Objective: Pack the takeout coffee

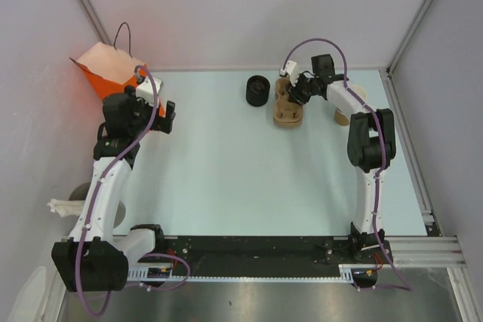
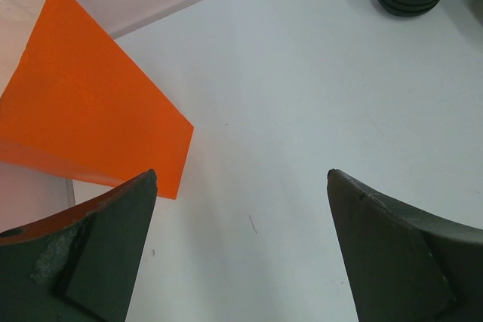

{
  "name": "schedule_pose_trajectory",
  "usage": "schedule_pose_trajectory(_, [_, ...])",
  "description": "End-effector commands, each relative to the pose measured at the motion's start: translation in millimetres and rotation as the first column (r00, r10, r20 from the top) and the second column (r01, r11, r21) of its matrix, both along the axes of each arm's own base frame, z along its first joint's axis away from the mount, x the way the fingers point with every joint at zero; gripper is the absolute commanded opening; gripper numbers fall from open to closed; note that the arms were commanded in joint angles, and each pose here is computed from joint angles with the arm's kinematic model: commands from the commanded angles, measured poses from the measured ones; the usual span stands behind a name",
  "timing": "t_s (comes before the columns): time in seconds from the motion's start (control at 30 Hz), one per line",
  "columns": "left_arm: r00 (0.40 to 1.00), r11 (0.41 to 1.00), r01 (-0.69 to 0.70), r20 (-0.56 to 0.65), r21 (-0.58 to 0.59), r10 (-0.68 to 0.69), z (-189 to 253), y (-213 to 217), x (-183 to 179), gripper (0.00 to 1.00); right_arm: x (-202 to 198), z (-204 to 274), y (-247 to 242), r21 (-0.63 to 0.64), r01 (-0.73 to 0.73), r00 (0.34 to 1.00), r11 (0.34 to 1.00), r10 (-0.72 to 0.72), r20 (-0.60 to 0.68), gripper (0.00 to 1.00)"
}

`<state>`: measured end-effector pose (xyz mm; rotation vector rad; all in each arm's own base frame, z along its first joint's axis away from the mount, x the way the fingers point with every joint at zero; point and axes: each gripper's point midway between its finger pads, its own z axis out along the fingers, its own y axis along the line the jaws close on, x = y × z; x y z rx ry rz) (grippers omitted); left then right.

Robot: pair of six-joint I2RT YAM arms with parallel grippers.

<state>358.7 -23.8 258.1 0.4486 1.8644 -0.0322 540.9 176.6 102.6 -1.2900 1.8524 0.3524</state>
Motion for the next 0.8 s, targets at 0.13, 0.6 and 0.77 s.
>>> schedule_pose_trajectory(0.13, [0.999, 1.0, 0.017, 0.035, -0.023, -0.016, 9, -4, 0, 1.0, 9, 26, 2, 0.035, 0.004, 0.999, 0.999, -0.006, 0.05, 0.25])
schedule_pose_trajectory(0.6, [0.999, 0.999, 0.025, 0.029, -0.027, -0.024, 6, -6, 0, 0.99, 10, 68, 0, 0.086, 0.031, 0.994, 0.996, -0.04, 0.105, 0.15])
schedule_pose_trajectory(0.77, [0.999, 0.999, 0.029, 0.027, -0.03, -0.028, 6, -6, 0, 1.0, 6, 89, -2, 0.108, 0.035, 0.989, 0.994, -0.05, 0.136, 0.15])
